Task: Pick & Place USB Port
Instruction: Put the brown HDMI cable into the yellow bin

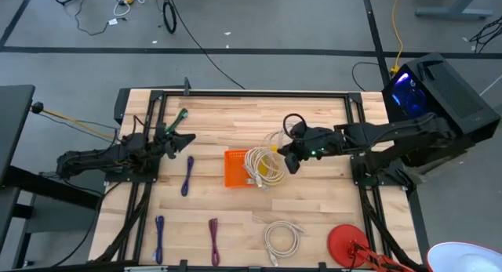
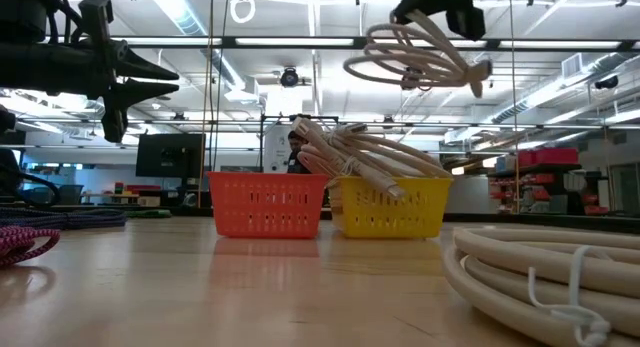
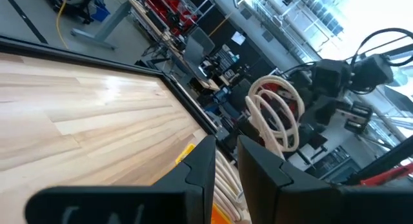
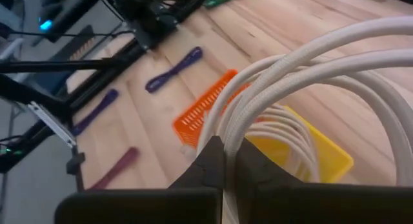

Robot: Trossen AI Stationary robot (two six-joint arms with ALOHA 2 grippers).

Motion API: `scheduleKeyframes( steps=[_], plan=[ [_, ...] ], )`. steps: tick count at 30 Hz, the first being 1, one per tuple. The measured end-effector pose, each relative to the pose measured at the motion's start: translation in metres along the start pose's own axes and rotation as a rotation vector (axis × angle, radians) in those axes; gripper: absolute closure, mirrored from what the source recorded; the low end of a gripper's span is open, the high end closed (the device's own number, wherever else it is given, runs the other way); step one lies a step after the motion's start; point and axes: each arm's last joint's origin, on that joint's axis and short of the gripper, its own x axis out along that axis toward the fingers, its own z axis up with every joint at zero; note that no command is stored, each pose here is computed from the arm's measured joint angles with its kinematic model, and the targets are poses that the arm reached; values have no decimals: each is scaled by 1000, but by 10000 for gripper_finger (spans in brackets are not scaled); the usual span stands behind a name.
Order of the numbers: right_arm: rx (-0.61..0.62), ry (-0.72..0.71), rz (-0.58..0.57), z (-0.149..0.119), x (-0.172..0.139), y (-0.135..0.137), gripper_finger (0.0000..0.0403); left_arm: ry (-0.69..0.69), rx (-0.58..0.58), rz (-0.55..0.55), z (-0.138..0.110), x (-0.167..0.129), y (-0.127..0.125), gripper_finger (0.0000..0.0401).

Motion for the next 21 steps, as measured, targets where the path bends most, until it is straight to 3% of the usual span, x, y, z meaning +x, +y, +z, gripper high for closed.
scheduleKeyframes(
  steps=[10, 21],
  plan=[
    [-13, 76, 103, -10, 34, 15, 397, -4, 0, 3, 0, 0, 0, 332],
    [-28, 97, 94, -14, 44, 16, 397, -3, -12, 3, 0, 0, 0, 332]
  ],
)
